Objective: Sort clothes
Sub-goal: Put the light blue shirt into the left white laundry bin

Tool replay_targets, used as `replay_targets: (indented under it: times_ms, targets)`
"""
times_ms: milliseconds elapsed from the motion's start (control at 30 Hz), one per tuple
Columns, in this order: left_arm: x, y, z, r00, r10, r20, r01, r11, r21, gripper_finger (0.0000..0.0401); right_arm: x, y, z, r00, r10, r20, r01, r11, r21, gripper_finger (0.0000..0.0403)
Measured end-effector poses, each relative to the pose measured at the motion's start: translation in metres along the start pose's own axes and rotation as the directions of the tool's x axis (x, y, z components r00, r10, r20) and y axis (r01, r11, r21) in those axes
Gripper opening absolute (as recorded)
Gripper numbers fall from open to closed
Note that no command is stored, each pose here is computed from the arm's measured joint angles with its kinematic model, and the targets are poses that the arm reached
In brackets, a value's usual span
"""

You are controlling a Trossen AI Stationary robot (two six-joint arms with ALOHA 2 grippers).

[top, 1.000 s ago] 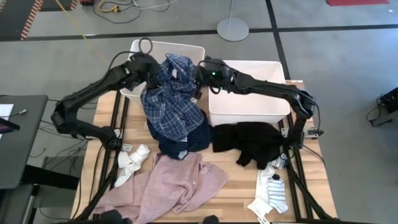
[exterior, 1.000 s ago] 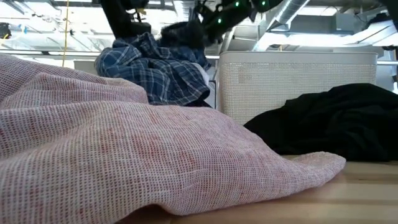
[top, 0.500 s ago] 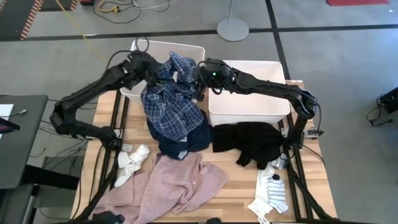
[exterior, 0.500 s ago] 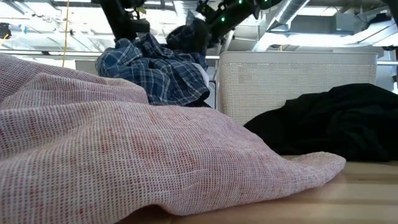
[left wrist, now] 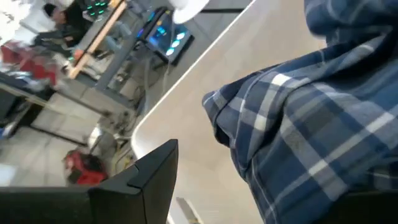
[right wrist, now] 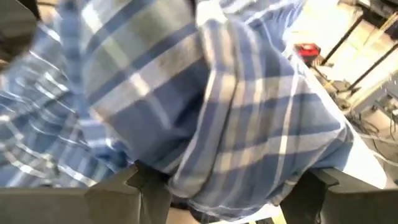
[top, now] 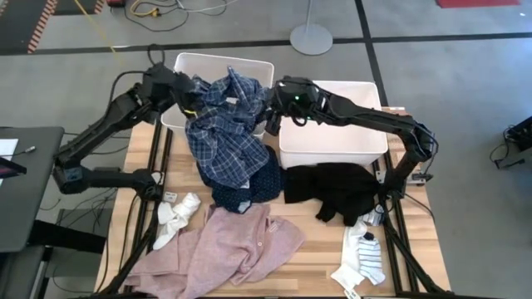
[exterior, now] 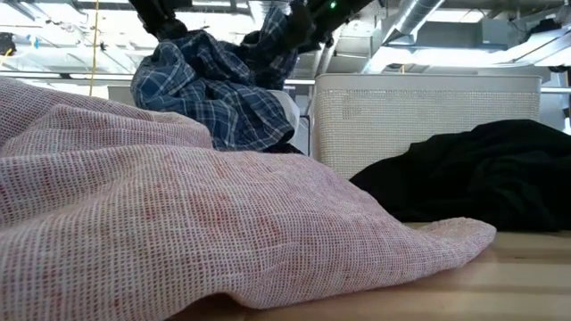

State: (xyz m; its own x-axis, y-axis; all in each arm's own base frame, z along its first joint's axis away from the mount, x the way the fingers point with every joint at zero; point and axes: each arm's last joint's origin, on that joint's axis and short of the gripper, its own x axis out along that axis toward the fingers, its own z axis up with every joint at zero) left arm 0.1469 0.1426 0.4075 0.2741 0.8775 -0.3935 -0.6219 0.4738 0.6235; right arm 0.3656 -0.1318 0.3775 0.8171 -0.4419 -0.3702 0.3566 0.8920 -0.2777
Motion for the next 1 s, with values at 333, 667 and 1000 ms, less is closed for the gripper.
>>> replay_targets:
  times_ms: [333,667,1000]
  targets:
    - [0.019,-0.016,-0.006,0.987,-0.105,-0.121,0.113,0.992,0.061,0.0213,-0.017,0.025,0.01,1.0,0.029,0.006,-0.028,0.997,-0.066,0.0255]
    - [0.018,-0.023,-0.004,0.943,-0.333,-0.029,0.333,0.943,0.009,0.0213,-0.015,0.025,0.001,0.996,0.008,-0.085,-0.012,0.999,-0.052,0.0255]
    - [-0.029,-0.052,-0.008,0.588,-0.807,0.061,0.758,0.575,0.307,0.0213,-0.015,0.026,0.0,0.995,0.067,-0.077,-0.071,0.997,-0.043,0.0255]
